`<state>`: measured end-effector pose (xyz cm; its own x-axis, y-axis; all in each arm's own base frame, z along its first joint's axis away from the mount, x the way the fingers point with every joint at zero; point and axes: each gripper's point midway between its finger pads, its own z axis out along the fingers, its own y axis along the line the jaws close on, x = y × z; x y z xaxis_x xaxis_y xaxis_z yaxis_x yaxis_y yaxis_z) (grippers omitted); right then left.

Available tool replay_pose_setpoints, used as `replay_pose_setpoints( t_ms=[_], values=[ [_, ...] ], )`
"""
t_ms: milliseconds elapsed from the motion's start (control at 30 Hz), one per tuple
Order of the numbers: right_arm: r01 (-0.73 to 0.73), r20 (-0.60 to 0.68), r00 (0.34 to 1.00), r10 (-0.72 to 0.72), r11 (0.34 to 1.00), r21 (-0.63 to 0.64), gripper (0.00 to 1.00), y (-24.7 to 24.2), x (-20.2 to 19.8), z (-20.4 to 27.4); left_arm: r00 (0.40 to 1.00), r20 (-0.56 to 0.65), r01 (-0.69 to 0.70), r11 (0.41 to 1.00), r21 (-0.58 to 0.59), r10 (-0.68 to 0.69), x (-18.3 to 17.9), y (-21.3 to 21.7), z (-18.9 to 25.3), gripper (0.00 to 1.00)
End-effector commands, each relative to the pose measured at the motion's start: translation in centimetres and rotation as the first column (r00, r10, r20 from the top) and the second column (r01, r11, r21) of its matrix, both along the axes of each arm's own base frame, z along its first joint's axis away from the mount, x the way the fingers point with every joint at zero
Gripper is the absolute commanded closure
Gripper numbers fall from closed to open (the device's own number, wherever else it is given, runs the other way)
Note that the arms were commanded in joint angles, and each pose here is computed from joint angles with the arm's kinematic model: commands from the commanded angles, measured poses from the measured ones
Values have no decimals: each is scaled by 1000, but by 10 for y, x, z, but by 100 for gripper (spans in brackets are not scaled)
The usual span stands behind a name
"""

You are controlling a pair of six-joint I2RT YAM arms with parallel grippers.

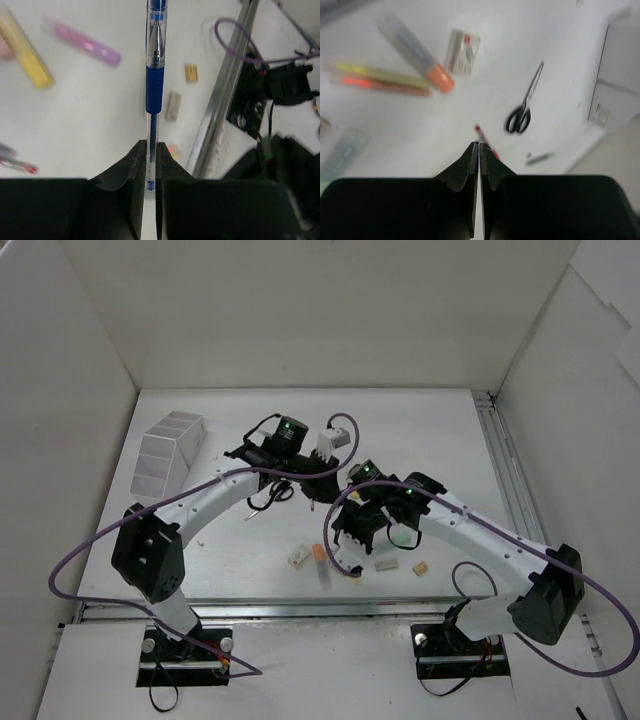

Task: Sort the stationery into containers
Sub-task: Close the pen cap on the pen, then place the pen in the storage box.

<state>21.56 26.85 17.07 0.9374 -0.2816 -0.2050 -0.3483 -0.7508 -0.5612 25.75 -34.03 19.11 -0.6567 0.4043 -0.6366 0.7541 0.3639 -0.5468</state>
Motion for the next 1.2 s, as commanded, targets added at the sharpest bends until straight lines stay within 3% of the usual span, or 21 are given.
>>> replay_pose_setpoints(
  t_ms=[0, 167, 400, 467, 533, 667, 767, 800, 833, 867, 1000, 1067, 1167],
  values=[
    [-132, -182, 973, 142, 989, 69, 100, 18, -55, 1, 923, 382, 63, 956, -285, 53, 43, -24, 120, 100],
    [-72, -147, 986, 74, 997, 22, 100, 14, -39, 1, 924, 379, 58, 958, -280, 55, 35, -18, 116, 100],
    [14, -166, 986, -4, 998, 58, 99, 14, -30, 18, 926, 367, 2, 968, -253, 94, 35, -9, 104, 100],
    [32, -188, 982, -15, 995, 91, 93, 12, -31, 26, 914, 381, -47, 970, -238, 138, 43, -5, 102, 100],
    [56, -202, 979, -31, 992, 117, 77, 8, -29, 32, 892, 403, -124, 968, -218, 205, 57, 4, 101, 100],
    [121, -235, 969, -81, 980, 160, 60, 1, -20, 44, 832, 426, -286, 933, -218, 355, 84, 37, 111, 100],
    [173, -245, 961, -126, 968, 182, 54, -5, -10, 54, 712, 457, -472, 845, -250, 533, 112, 85, 122, 100],
    [189, -249, 958, -139, 963, 191, 46, -6, -6, 57, 672, 473, -514, 819, -255, 569, 118, 99, 125, 100],
    [213, -256, 953, -160, 957, 195, 33, -9, -2, 59, 596, 491, -598, 759, -257, 636, 131, 125, 128, 100],
    [247, -253, 948, -191, 946, 210, 3, -15, 7, 65, 554, 502, -632, 728, -265, 664, 131, 140, 133, 100],
    [368, -314, 908, -277, 885, 285, 2, -23, 35, 78, 390, 516, -758, 584, -290, 763, 136, 202, 144, 100],
    [428, -326, 889, -322, 838, 338, 2, -27, 57, 89, 203, 537, -863, 409, -298, 819, 138, 253, 145, 100],
    [527, -390, 838, -382, 754, 393, 2, -32, 80, 104, 12, 561, -924, 223, -310, 828, 134, 312, 145, 100]
  ],
)
